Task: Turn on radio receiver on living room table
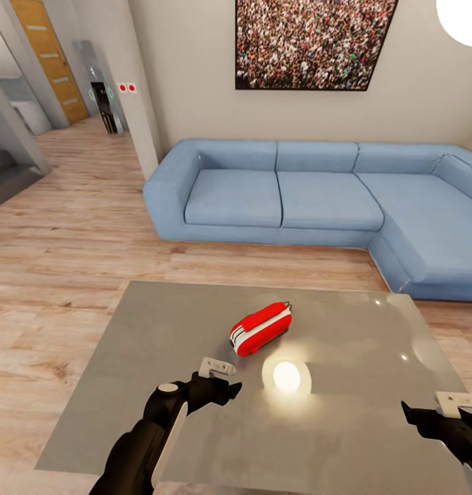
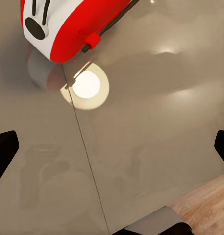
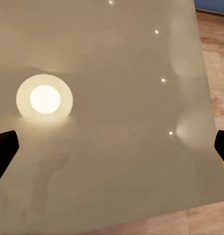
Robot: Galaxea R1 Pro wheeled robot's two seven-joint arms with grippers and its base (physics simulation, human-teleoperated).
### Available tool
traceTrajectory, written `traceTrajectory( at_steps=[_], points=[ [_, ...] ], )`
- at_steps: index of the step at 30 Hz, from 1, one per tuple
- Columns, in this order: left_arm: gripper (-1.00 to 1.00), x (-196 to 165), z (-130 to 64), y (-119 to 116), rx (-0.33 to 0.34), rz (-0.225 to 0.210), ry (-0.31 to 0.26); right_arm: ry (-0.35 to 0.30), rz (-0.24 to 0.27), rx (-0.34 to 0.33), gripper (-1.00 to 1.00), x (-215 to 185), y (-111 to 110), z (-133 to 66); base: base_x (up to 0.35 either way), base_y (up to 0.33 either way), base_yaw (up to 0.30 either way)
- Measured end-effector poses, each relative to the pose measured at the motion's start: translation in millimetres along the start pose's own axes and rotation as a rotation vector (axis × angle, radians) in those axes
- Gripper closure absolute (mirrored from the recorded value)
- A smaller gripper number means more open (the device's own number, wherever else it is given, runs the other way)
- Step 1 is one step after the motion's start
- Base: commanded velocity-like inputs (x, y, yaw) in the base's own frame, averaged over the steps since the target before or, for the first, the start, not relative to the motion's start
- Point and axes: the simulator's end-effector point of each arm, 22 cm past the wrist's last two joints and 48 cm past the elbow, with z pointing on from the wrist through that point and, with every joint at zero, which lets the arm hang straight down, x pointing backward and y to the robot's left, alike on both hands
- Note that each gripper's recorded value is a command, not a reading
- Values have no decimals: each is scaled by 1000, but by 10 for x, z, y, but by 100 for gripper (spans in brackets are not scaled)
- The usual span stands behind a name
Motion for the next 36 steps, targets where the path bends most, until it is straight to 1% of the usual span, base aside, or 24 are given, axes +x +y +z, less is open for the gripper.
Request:
traceTrajectory(
  at_steps=[20,28,36],
  points=[
    [-100,120,72,37,6,-6,27,32,-8,-3,-100,121,35,69,0,0,0],
    [-100,178,100,31,8,-14,46,43,-11,-5,-100,165,48,93,0,0,0],
    [-100,142,105,39,2,-12,31,44,-12,-4,-100,171,48,97,0,0,0]
  ],
)
